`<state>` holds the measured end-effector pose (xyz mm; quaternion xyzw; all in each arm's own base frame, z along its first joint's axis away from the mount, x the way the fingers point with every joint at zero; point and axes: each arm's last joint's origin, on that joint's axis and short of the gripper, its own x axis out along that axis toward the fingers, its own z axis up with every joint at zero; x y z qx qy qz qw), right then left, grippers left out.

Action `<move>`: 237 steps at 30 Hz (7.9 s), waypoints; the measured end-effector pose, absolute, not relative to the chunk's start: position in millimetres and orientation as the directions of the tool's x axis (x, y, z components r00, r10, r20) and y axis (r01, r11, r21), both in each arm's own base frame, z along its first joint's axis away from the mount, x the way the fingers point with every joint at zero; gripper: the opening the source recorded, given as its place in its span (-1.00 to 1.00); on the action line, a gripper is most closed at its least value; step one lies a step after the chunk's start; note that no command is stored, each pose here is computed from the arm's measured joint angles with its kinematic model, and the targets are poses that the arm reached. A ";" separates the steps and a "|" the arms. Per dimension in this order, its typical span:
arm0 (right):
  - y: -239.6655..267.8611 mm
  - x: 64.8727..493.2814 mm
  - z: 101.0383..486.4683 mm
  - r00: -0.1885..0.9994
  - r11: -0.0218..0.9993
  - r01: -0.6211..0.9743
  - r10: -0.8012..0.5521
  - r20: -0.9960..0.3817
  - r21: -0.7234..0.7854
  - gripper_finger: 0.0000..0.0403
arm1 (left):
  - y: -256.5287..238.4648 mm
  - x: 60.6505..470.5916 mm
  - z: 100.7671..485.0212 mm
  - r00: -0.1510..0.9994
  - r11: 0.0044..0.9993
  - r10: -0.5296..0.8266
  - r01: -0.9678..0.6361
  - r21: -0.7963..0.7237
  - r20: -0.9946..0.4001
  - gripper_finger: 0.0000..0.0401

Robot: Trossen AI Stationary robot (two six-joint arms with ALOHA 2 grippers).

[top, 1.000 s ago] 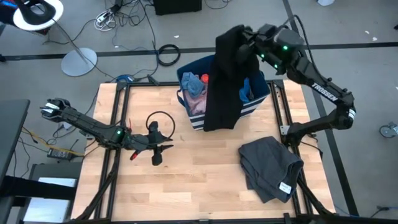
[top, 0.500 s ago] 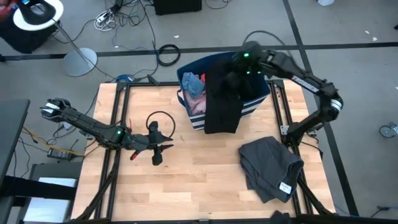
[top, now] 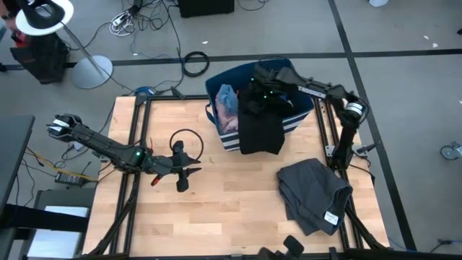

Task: Sort clothes
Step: Put the black shirt in the blue laundry bin organizer, then put the gray shorts in the blue laundry bin organizer

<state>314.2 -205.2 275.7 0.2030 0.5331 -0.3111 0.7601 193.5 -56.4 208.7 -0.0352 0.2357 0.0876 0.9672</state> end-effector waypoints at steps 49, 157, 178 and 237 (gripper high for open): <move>-99.4 202.4 429.8 0.632 0.775 0.612 -0.360 -0.686 0.157 -0.36 | -56.4 193.6 208.9 0.875 0.982 0.153 -0.187 -0.030 -0.460 -0.39; -185.2 346.5 281.5 0.610 0.769 0.598 -0.254 -0.750 0.226 -0.75 | -56.9 194.8 211.1 0.886 0.981 0.148 -0.186 -0.045 -0.439 -0.39; -194.8 345.9 248.2 0.508 0.742 0.630 -0.170 -0.845 0.230 -0.75 | -56.9 194.8 211.1 0.886 0.984 0.149 -0.176 -0.021 -0.439 -0.39; 36.2 143.8 351.3 0.527 0.702 0.686 -0.298 -0.796 0.191 -0.24 | -56.9 194.9 211.3 0.887 0.984 0.149 -0.176 -0.022 -0.437 -0.39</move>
